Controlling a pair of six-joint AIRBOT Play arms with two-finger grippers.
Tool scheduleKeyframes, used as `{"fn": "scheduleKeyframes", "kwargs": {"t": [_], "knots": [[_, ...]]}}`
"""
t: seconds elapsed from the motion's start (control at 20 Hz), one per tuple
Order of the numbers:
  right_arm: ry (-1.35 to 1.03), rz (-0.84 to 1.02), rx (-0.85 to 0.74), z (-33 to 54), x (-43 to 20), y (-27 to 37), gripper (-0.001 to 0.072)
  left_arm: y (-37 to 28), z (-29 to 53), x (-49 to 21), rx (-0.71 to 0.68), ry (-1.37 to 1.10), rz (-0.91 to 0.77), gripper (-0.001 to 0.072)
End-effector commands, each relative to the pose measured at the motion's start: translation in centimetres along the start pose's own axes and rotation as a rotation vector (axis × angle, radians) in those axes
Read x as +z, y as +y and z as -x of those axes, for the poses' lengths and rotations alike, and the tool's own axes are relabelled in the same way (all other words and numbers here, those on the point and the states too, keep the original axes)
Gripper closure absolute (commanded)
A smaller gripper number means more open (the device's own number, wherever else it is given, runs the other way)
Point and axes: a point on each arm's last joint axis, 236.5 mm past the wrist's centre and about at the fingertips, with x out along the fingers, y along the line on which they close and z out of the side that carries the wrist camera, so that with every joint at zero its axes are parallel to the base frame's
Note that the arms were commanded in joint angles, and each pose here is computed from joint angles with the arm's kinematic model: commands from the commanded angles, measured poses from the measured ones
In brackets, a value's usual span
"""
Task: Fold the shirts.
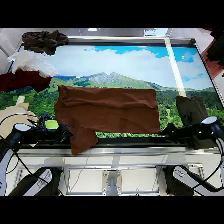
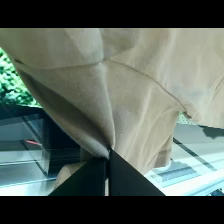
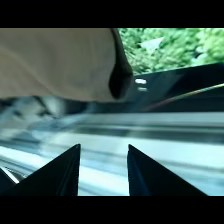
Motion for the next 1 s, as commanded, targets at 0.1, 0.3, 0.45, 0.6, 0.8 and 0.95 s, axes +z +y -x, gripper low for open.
{"fn": "scheduleKeyframes", "kwargs": {"t": [0.1,0.3,0.45,0.6,0.8,0.95], "knots": [[-0.209,-0.111,0.151,-1.6,3.7,1.5,0.0368,-0.1,0.0,-0.1,-0.003,0.003,-0.004,0.0693],[-0.253,-0.157,0.131,-1.4,4.7,0.8,0.0368,-0.1,0.0,-0.1,-0.003,0.003,-0.005,0.0693],[-0.246,-0.164,0.135,-1.5,4.6,0.9,0.0378,-0.1,0.0,-0.1,-0.003,0.004,-0.004,0.0693],[-0.243,-0.152,0.144,-1.4,4.5,1.2,0.0682,-0.2,0.0,-0.2,-0.006,0.010,-0.005,0.0694],[-0.205,-0.032,0.295,0.2,3.9,5.2,0.0682,-2.6,2.0,0.2,-0.044,0.040,-0.083,0.0694],[-0.185,0.039,0.348,3.7,4.2,7.0,0.0683,-6.0,5.4,1.9,-0.066,0.002,-0.200,0.0694]]}}
